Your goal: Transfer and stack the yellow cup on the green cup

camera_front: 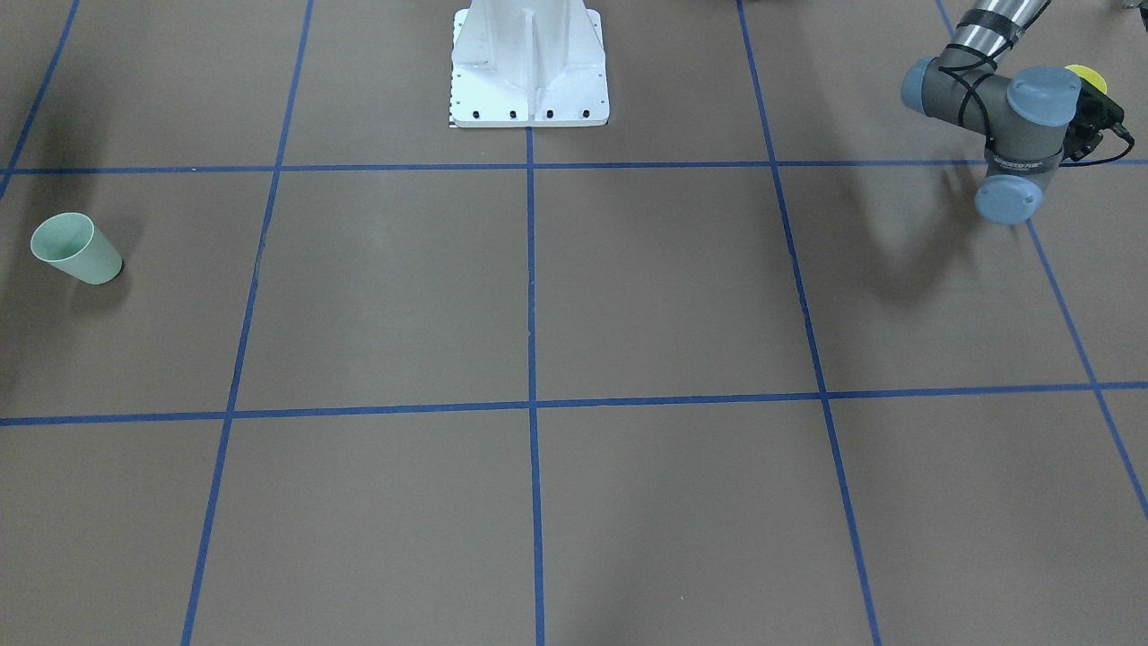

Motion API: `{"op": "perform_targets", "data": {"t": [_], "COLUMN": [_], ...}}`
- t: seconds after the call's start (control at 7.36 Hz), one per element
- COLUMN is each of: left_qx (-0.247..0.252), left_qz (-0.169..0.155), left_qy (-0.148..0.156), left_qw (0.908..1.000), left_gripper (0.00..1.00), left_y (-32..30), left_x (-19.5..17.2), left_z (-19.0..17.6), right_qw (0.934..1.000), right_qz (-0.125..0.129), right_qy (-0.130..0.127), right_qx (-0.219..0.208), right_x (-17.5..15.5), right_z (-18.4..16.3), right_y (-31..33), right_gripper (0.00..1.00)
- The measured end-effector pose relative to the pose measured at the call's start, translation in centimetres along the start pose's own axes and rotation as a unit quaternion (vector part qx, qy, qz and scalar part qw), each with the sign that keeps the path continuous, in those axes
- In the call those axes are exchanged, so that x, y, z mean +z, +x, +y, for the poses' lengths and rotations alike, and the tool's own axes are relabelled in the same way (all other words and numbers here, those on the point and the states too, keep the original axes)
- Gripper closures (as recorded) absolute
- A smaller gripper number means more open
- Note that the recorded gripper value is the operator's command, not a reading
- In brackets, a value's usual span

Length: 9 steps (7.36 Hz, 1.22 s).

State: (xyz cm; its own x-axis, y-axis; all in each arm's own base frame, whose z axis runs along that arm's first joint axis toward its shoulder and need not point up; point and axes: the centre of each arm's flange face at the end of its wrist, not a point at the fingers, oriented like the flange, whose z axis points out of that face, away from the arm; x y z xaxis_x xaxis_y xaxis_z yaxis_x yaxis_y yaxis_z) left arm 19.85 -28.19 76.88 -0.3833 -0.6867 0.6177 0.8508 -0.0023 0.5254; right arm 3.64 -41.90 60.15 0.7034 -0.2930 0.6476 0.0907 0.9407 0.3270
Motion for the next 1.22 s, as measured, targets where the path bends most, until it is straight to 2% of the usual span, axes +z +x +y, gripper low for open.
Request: {"op": "perform_targets", "data": {"t": [0.27, 0.68, 1.22], "left_qx": [-0.009, -0.029, -0.061], "left_qz": [0.003, -0.013, -0.040], "left_qy": [-0.015, -0.027, -0.022], "left_qw": [0.9999, 0.9991, 0.9971], "left_gripper": [0.00, 0.00, 0.00], "left_y": [0.6, 1.6, 3.1], "left_x": [0.5, 2.3, 6.0], "left_z": [0.7, 1.5, 2.0], "right_qw": [1.0000, 1.0000, 0.9998], "right_qz": [0.000, 0.000, -0.001], "right_qy": [0.000, 0.002, 0.014], "right_qx": [0.000, -0.003, -0.014], "right_x": [0.0, 0.0, 0.4], "right_z": [0.0, 0.0, 0.0], "right_y": [0.0, 0.0, 0.3], "right_gripper": [0.00, 0.00, 0.00]}}
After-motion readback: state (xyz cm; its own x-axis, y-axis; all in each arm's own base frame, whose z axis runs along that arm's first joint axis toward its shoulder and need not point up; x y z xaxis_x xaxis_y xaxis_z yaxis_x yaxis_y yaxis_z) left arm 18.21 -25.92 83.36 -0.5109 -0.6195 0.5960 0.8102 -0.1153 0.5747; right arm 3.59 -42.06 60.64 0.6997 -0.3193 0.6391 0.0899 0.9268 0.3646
